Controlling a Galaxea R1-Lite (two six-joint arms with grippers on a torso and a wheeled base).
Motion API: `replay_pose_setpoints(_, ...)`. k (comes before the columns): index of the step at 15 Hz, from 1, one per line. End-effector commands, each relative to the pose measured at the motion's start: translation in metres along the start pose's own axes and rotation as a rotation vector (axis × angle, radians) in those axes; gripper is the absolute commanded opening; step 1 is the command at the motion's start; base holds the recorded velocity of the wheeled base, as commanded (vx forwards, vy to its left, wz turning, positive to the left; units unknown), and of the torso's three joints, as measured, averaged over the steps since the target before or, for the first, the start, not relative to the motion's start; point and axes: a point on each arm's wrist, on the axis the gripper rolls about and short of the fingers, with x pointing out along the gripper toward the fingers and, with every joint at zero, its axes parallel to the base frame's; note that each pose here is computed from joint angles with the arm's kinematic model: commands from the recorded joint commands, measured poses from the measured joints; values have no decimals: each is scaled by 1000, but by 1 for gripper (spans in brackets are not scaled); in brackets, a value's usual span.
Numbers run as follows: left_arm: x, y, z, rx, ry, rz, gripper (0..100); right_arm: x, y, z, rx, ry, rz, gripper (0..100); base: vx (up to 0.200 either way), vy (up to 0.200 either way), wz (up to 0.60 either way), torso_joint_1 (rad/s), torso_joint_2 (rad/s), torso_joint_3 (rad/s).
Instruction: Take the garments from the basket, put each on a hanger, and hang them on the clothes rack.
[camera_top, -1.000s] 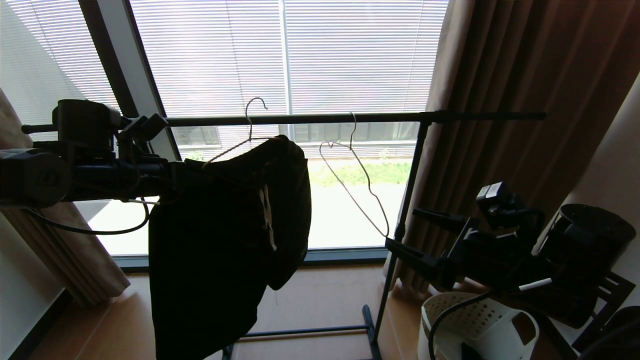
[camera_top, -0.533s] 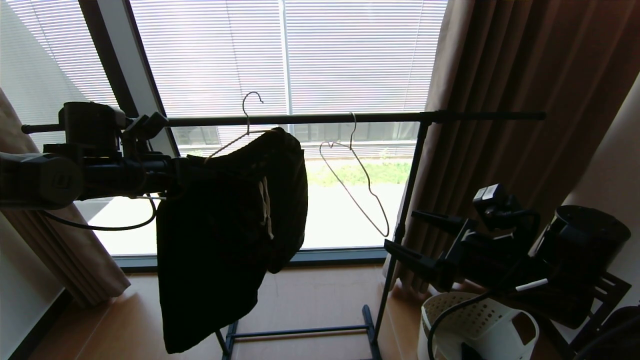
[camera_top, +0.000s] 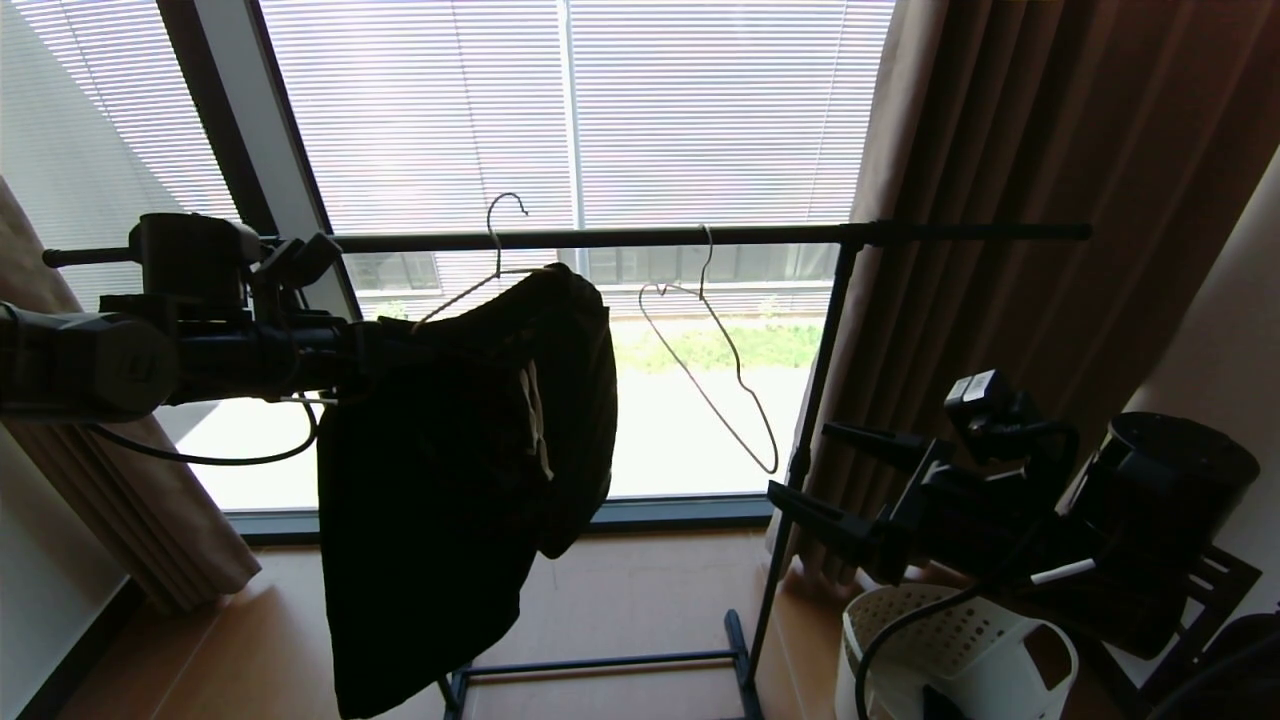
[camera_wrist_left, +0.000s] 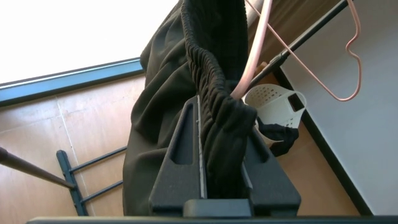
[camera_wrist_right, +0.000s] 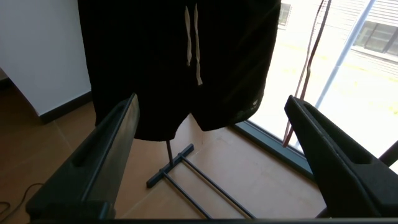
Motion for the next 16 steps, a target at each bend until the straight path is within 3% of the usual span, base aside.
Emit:
replay_pose_setpoints(1, 1, 1, 0, -3, 2, 2, 0, 0, 0, 0, 0, 1, 1, 100, 0, 0, 0, 0, 0, 0)
replay_pose_setpoints(8, 0, 9, 0, -47, -15, 18, 0, 1, 0, -3, 2, 8, 1, 100, 0, 0, 0, 0, 0, 0)
replay_pose_setpoints(16, 9, 17, -10, -87, 17, 23, 0, 2, -1, -4, 1, 11, 1, 100, 0, 0, 0, 0, 0, 0)
